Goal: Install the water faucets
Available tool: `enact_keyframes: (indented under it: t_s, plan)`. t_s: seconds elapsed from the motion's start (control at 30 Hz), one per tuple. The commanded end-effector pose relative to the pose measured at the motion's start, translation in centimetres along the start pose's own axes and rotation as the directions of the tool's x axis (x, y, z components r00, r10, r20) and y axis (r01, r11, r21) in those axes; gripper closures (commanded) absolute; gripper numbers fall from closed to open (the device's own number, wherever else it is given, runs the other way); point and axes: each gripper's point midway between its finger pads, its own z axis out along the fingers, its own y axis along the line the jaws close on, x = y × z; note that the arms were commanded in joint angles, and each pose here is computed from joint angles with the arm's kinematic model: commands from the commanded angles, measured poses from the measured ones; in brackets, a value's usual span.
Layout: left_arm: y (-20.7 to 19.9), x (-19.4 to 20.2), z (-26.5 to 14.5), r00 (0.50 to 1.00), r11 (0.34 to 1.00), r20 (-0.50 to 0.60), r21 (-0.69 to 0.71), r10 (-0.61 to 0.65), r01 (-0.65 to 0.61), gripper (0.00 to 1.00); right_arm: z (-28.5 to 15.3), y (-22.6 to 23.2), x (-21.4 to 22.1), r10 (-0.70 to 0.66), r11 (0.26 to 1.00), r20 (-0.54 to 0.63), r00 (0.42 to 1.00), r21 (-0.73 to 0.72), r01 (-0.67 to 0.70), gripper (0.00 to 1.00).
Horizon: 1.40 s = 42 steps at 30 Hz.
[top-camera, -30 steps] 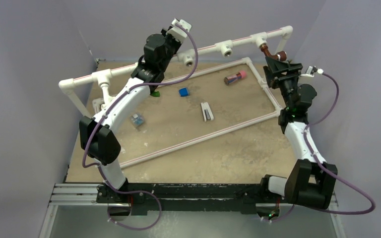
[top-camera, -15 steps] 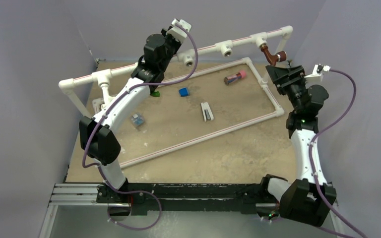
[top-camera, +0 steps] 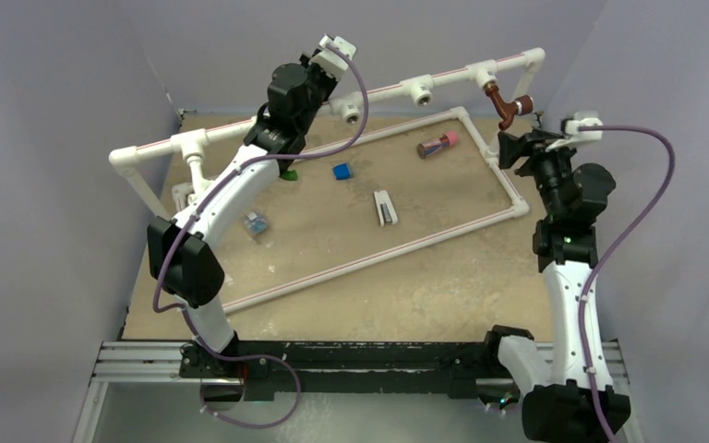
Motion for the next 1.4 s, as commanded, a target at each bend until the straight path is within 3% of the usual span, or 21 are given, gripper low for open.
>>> enact_keyframes:
  t_s: [0.0, 0.1, 0.3, 0.53, 0.63, 0.9, 1.07, 1.37]
  plan:
    - [-9.1, 5.2, -1.2, 0.989, 0.961, -0.145, 0.273, -0.007, 0.046, 1.0, 0.3, -0.5, -0.6, -0.429, 0.903, -0.008, 0.903, 0.033, 0.429, 0.3]
    - [-9.2, 5.4, -1.1, 0.989, 0.961, -0.148, 0.273, -0.007, 0.048, 1.0, 0.3, 0.9, -1.2, -0.603, 0.798, 0.005, 0.798, 0.005, 0.603, 0.29]
    - [-8.9, 5.6, -1.1, 0.988, 0.963, -0.153, 0.266, -0.01, 0.051, 1.0, -0.3, 1.7, -2.3, -0.864, 0.502, 0.054, 0.5, 0.023, 0.865, 0.29]
    - [-8.8, 5.5, -1.0, 0.988, 0.96, -0.15, 0.272, -0.02, 0.061, 1.0, -1.1, 0.3, -2.5, -0.988, 0.157, 0.005, 0.157, 0.109, 0.982, 0.27]
    - [-9.0, 5.6, -0.9, 0.988, 0.958, -0.152, 0.279, -0.025, 0.068, 1.0, -0.4, 0.0, -1.0, -0.998, 0.061, -0.013, 0.062, 0.065, 0.996, 0.27]
    - [-8.8, 5.5, -1.0, 0.989, 0.96, -0.147, 0.273, -0.022, 0.062, 1.0, 1.0, -1.0, -1.3, -0.997, -0.062, -0.055, -0.054, 0.156, 0.986, 0.3]
    - [-8.7, 5.4, -1.0, 0.989, 0.96, -0.144, 0.272, -0.023, 0.062, 1.0, 2.0, -1.3, -1.4, -0.993, -0.106, -0.071, -0.094, 0.188, 0.976, 0.3]
    - [-8.7, 5.6, -1.0, 0.988, 0.961, -0.151, 0.268, -0.02, 0.06, 1.0, 4.5, -1.2, -2.7, -0.99, -0.131, -0.076, -0.116, 0.223, 0.966, 0.34]
